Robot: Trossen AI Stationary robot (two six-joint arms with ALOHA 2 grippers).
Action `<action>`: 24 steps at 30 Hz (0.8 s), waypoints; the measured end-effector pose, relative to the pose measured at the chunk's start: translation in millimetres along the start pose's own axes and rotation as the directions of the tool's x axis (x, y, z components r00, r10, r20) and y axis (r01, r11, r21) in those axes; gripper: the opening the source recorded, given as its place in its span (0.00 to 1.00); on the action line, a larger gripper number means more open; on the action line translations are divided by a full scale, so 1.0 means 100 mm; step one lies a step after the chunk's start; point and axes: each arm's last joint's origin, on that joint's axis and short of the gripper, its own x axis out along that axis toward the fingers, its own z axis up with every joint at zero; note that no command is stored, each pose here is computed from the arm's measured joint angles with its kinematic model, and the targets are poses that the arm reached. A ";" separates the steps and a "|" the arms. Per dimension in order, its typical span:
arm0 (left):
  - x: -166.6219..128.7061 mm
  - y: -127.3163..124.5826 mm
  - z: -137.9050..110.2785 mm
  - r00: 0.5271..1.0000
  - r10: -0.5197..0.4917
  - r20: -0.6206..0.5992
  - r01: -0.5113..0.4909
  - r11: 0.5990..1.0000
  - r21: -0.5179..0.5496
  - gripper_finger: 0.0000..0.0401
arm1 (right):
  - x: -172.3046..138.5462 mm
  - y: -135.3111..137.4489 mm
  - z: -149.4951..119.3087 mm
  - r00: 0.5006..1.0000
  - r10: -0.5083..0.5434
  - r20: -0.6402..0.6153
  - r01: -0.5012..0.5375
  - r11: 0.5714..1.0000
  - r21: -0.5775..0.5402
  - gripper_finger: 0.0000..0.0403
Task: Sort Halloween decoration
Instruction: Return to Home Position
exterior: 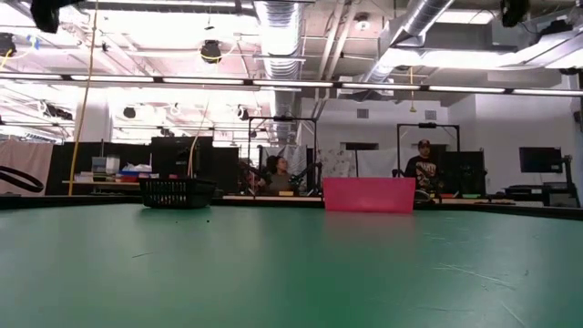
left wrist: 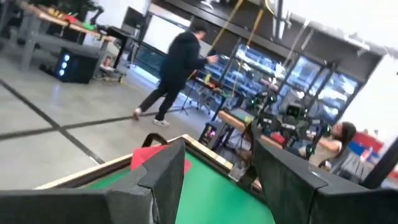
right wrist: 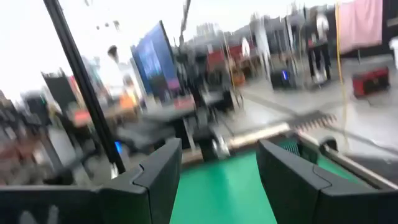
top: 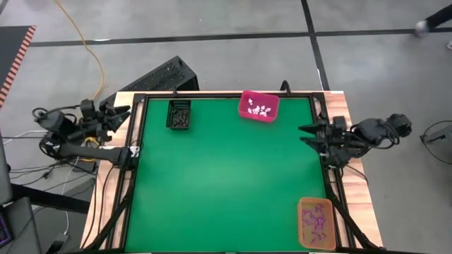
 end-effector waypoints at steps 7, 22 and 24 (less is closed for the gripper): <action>0.11 0.06 -0.35 0.995 0.045 -0.089 -0.045 0.999 0.000 0.46 | -0.19 -0.16 -0.27 0.983 0.031 0.181 -0.033 0.999 0.007 0.58; 0.44 0.13 -1.25 0.976 -0.047 -0.213 0.053 0.998 0.026 0.46 | -0.17 -0.29 -0.88 0.982 -0.007 0.187 -0.002 0.999 0.051 0.58; 0.45 0.14 -1.32 0.972 -0.052 -0.229 0.061 0.997 0.035 0.46 | -0.17 -0.29 -0.91 0.982 -0.006 0.190 -0.004 0.999 0.052 0.58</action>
